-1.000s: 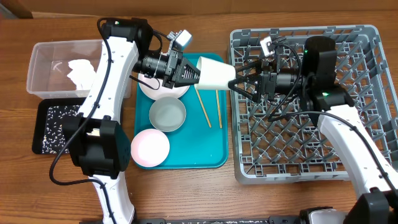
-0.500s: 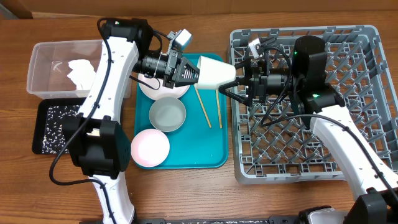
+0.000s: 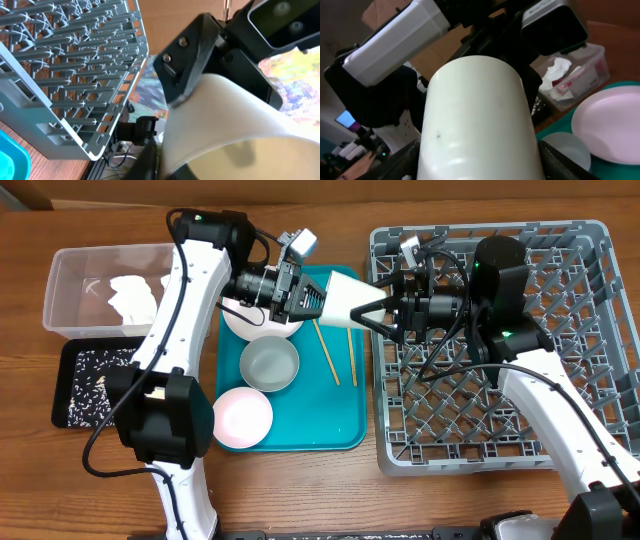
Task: Sort waste into correct bins and load items into the dishwasher
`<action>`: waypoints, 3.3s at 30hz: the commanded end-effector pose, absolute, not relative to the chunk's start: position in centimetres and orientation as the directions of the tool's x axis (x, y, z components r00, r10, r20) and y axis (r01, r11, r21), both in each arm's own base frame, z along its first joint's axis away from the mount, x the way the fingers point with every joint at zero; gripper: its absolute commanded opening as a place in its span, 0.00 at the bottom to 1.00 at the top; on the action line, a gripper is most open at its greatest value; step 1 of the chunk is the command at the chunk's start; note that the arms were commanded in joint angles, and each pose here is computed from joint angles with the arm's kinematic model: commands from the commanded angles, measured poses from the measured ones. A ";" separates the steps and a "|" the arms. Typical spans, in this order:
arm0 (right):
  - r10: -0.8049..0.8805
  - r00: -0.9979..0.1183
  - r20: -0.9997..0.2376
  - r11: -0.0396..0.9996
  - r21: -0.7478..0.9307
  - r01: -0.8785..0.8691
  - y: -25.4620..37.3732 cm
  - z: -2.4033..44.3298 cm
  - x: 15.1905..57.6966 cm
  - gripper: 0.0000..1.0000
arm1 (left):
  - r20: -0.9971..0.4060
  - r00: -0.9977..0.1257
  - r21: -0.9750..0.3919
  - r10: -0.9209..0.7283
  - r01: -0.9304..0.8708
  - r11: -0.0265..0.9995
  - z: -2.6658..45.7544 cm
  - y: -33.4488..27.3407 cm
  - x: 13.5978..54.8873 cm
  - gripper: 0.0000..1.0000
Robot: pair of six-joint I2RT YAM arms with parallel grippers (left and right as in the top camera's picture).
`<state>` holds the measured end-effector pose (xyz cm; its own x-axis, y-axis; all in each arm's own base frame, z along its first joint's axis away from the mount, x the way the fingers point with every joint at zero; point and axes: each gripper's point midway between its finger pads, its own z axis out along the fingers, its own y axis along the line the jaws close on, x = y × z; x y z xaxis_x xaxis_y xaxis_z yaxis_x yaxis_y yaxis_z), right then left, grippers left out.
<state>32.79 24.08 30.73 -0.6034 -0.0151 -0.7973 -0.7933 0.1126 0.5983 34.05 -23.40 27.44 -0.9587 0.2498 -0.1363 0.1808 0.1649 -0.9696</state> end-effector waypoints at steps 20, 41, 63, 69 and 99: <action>0.026 -0.725 -0.688 0.205 0.714 -0.670 21.9 29.5 34.1 0.58 | -0.200 -0.965 -0.940 0.170 0.238 0.245 27.3 -20.3 36.8 0.62; 0.297 -0.857 -0.421 0.771 0.636 -0.045 11.0 24.8 30.5 0.59 | -0.154 -0.982 -0.751 0.108 0.188 0.633 21.0 -15.4 40.2 0.66; 0.298 -0.954 -0.039 0.945 0.153 0.289 11.0 16.8 19.3 0.60 | -0.146 -0.981 -0.609 0.125 0.189 0.770 18.7 -14.2 40.6 0.66; 0.272 -0.961 0.057 0.962 0.020 0.273 11.7 13.6 19.4 0.64 | -0.146 -0.981 -0.602 0.126 0.189 0.776 18.6 -14.1 40.6 0.66; 0.172 -0.932 -0.318 0.915 0.402 0.032 21.9 22.4 32.1 0.83 | -0.357 -0.934 -0.191 -0.024 0.047 0.980 29.4 -6.4 41.2 0.63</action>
